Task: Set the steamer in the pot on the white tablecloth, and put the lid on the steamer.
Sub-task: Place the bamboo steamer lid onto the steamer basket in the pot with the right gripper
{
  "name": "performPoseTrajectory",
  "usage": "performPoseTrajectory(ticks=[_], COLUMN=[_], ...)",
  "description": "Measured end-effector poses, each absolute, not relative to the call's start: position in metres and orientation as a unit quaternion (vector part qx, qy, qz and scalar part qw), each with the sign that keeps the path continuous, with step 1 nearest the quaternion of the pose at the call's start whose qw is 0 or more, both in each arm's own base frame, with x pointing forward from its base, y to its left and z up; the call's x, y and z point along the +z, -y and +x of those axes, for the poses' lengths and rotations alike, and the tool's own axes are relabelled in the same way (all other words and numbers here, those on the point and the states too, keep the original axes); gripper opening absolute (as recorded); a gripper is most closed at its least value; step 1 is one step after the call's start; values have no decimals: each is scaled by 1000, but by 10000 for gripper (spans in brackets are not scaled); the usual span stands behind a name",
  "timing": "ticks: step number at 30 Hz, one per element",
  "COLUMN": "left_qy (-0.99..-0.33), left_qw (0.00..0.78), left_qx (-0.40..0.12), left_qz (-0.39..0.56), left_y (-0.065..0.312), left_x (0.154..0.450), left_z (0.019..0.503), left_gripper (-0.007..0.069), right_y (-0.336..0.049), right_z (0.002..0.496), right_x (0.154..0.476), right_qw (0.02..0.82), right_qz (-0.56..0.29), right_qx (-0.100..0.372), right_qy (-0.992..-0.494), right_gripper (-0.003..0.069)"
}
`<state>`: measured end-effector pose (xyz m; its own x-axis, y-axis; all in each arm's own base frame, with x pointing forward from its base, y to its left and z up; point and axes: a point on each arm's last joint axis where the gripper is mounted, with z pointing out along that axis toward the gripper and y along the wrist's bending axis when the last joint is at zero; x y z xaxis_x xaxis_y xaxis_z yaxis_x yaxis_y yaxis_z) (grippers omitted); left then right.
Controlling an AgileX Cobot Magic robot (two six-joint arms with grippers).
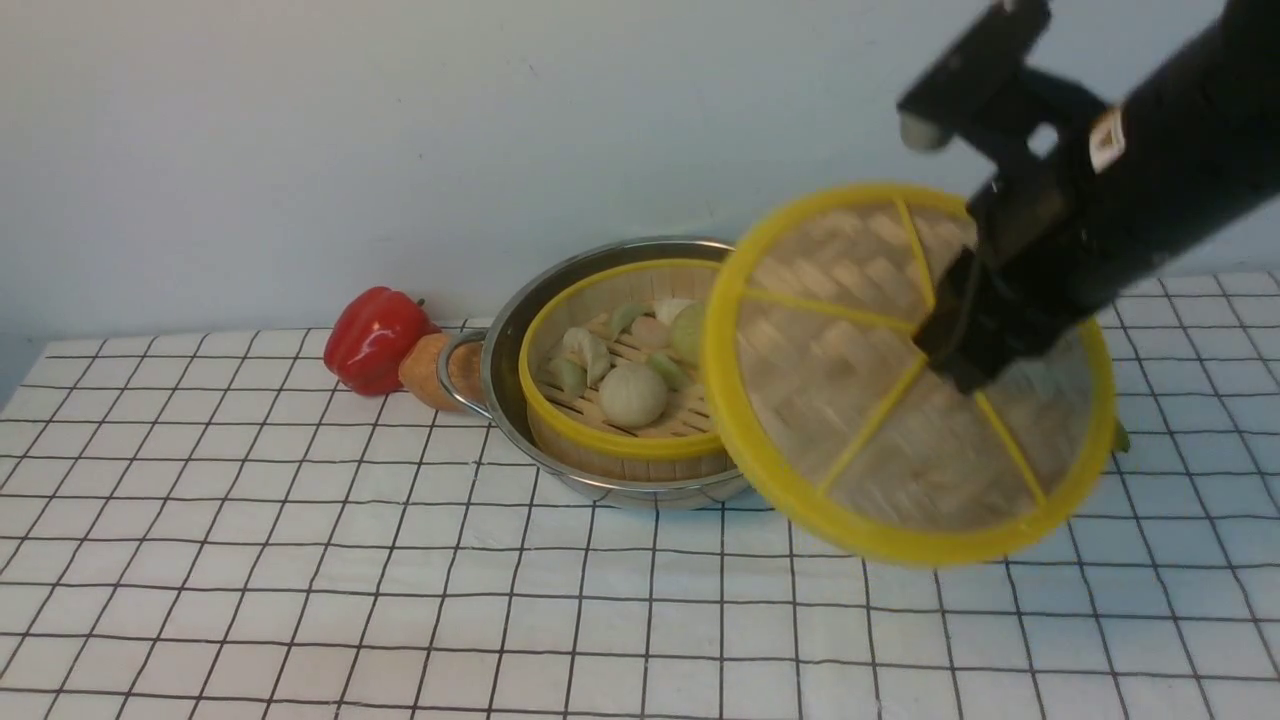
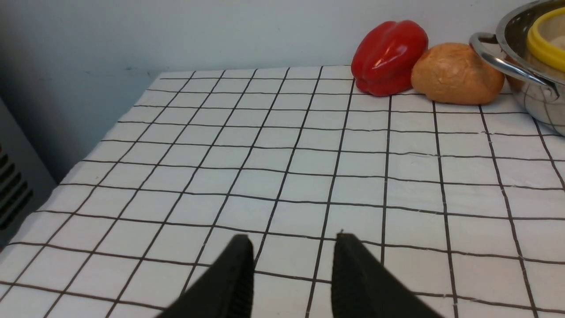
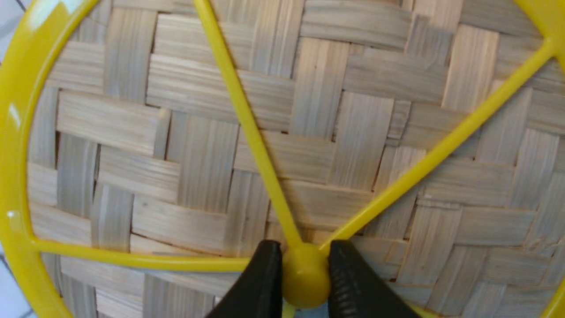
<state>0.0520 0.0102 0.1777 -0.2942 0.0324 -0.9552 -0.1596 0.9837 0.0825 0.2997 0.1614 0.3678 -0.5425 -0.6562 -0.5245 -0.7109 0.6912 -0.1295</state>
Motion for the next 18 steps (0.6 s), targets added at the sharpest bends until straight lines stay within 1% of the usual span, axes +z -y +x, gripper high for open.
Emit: performPoseTrajectory(ticks=[3, 4, 5, 7, 10, 14, 16, 17, 18], left_qy=[-800, -800, -800, -800, -800, -800, -800, -800, -800], left_qw=[593, 593, 593, 593, 593, 593, 593, 593, 593], left_qx=[81, 81, 81, 81, 81, 81, 81, 81, 81], left_qz=[-40, -40, -40, -40, -40, -40, -40, -40, -40], left_y=[-10, -10, -10, -10, -10, -10, -10, -10, -10], left_x=[178, 178, 178, 178, 178, 178, 178, 178, 178], left_z=[52, 52, 52, 52, 52, 52, 52, 52, 52], left_gripper=[243, 243, 243, 243, 243, 243, 243, 243, 243], right_y=[-177, -178, -188, -197, -211, -222, -227, -231, -231], right_z=[325, 327, 346, 360, 383, 402, 413, 419, 419], right_x=[388, 384, 391, 397, 392, 371, 350, 333, 333], right_qw=[299, 298, 314, 336, 350, 340, 319, 302, 302], right_qz=[-411, -412, -422, -430, -439, -453, -466, -475, -475], right_qx=[51, 53, 53, 57, 63, 60, 57, 55, 55], right_qy=[-860, -860, -849, -836, -825, -822, -823, -825, -825], right_gripper=[148, 148, 148, 148, 148, 148, 148, 148, 148])
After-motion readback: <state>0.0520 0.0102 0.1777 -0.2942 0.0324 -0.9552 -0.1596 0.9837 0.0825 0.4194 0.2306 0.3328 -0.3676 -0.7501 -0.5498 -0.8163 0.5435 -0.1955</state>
